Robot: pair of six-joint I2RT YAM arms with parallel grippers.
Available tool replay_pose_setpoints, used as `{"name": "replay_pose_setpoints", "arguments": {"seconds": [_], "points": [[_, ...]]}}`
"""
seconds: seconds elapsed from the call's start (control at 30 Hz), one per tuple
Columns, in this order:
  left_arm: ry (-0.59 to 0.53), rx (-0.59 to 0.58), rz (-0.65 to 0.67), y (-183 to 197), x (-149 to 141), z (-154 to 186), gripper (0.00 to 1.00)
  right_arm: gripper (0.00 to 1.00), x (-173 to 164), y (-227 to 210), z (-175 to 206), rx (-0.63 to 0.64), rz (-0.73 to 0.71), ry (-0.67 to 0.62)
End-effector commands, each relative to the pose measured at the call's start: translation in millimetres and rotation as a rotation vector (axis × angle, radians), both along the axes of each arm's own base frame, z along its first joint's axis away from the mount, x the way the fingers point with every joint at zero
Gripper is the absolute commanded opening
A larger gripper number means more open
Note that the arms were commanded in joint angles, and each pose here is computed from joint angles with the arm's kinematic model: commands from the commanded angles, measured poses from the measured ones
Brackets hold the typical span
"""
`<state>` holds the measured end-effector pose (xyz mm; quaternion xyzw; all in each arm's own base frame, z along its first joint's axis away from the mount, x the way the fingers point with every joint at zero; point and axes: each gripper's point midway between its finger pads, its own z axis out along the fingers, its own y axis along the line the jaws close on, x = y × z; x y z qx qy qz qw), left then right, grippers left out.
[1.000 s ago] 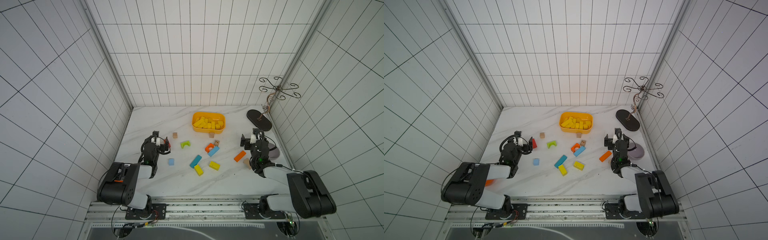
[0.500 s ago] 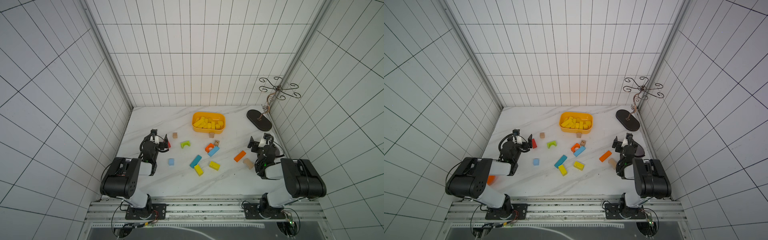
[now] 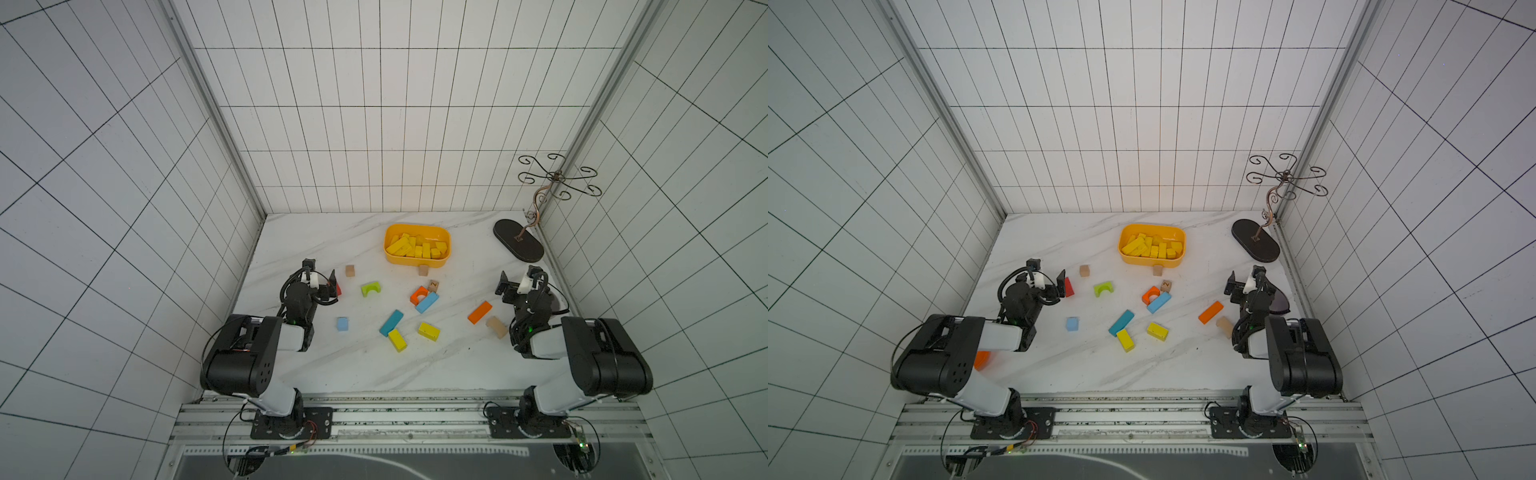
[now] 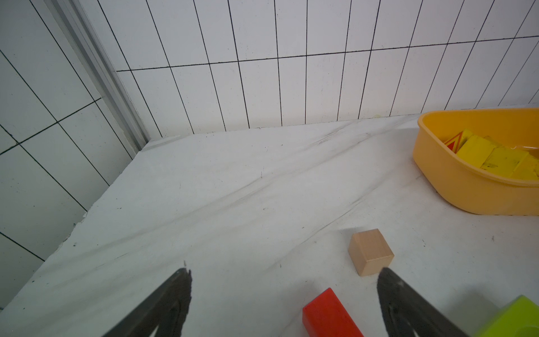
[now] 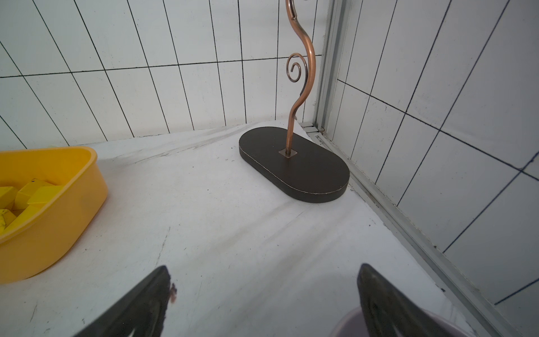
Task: Pick out the yellow building blocks
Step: Reset both arms
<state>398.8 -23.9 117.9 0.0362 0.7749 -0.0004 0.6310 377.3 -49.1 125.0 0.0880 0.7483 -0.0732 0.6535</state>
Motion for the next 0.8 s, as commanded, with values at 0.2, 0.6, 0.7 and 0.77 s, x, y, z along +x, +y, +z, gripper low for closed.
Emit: {"name": "replay_pose_setpoints", "arguments": {"seconds": [0.2,0.6,0.7,0.77], "points": [[-0.021,-0.016,-0.007,-1.1,2.3,7.9,0.98,0.99,-3.6,3.6,6.8,-0.001,0.011,-0.038],[-0.023,-0.016,-0.008,-1.4,3.0,8.8,0.97,0.99,-3.6,3.9,6.6,-0.001,0.012,-0.037],[-0.022,-0.016,-0.010,-1.7,2.8,8.2,0.97,0.99,-3.4,3.8,7.4,-0.001,0.011,-0.040],[-0.020,-0.016,-0.009,-1.5,3.6,8.0,0.97,0.99,-3.7,3.9,6.4,-0.001,0.012,-0.036]]}}
